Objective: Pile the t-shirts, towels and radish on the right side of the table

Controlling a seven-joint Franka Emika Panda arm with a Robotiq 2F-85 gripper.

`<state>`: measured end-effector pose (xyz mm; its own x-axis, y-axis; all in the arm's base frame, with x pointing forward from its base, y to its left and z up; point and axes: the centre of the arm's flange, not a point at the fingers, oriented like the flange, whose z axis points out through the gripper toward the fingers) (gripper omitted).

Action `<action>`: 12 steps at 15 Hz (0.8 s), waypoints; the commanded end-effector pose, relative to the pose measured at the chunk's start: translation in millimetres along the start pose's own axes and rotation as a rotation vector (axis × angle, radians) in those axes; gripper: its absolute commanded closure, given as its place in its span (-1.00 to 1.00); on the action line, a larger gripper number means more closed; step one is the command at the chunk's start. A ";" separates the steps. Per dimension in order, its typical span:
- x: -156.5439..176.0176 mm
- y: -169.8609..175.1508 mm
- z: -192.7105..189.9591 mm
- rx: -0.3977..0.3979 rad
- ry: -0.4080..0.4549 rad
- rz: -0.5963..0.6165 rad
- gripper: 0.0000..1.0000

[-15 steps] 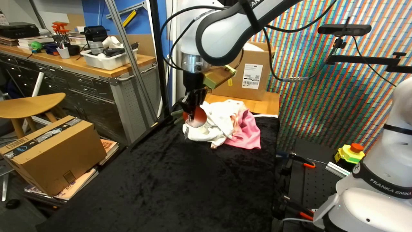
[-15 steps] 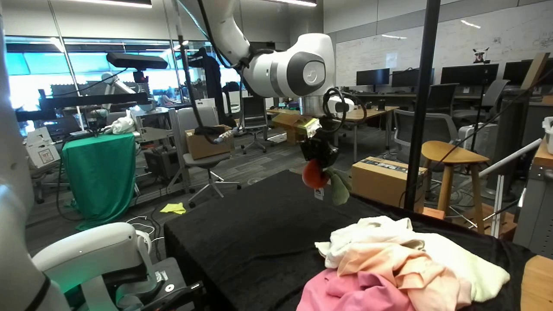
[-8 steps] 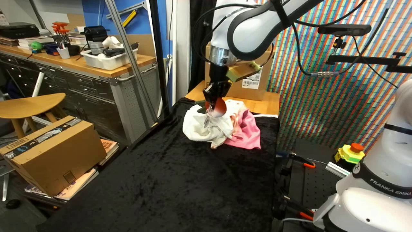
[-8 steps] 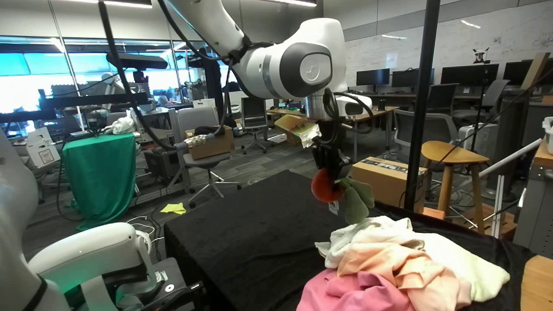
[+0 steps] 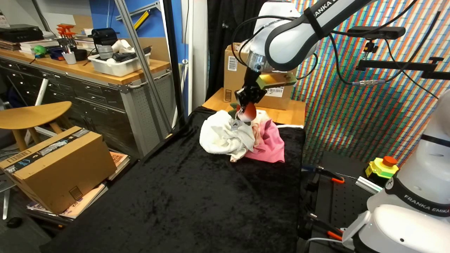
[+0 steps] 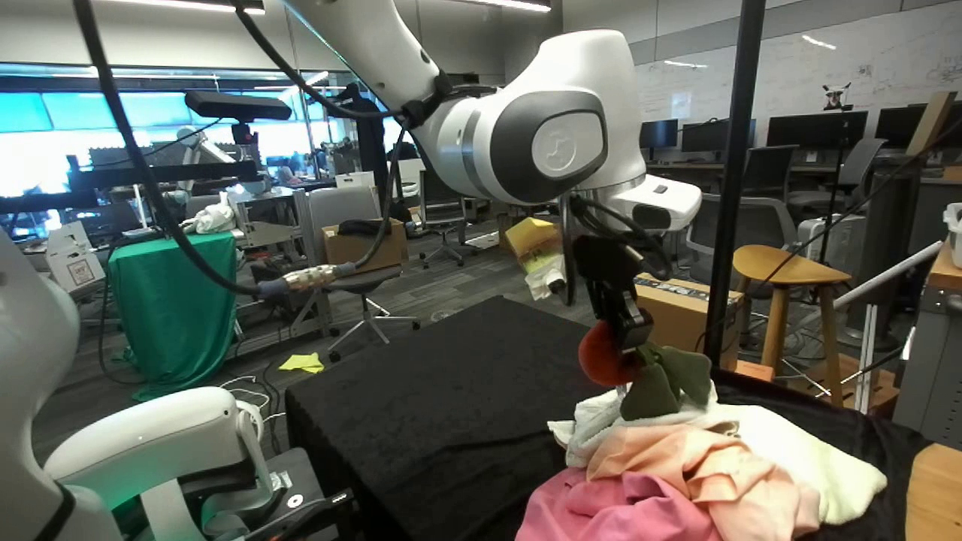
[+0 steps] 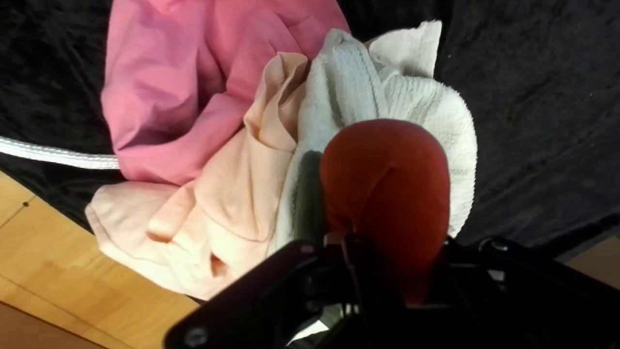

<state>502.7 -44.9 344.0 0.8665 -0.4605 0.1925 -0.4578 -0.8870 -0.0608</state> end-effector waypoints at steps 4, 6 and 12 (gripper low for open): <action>0.8 30.5 10.6 -0.028 0.077 0.184 0.82; -1.5 20.8 27.3 -0.064 0.058 0.172 0.82; -17.5 -21.6 85.2 -0.096 -0.049 0.084 0.82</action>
<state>497.0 -40.1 280.1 0.8156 -0.5558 0.1608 -0.5643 -0.8255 0.0092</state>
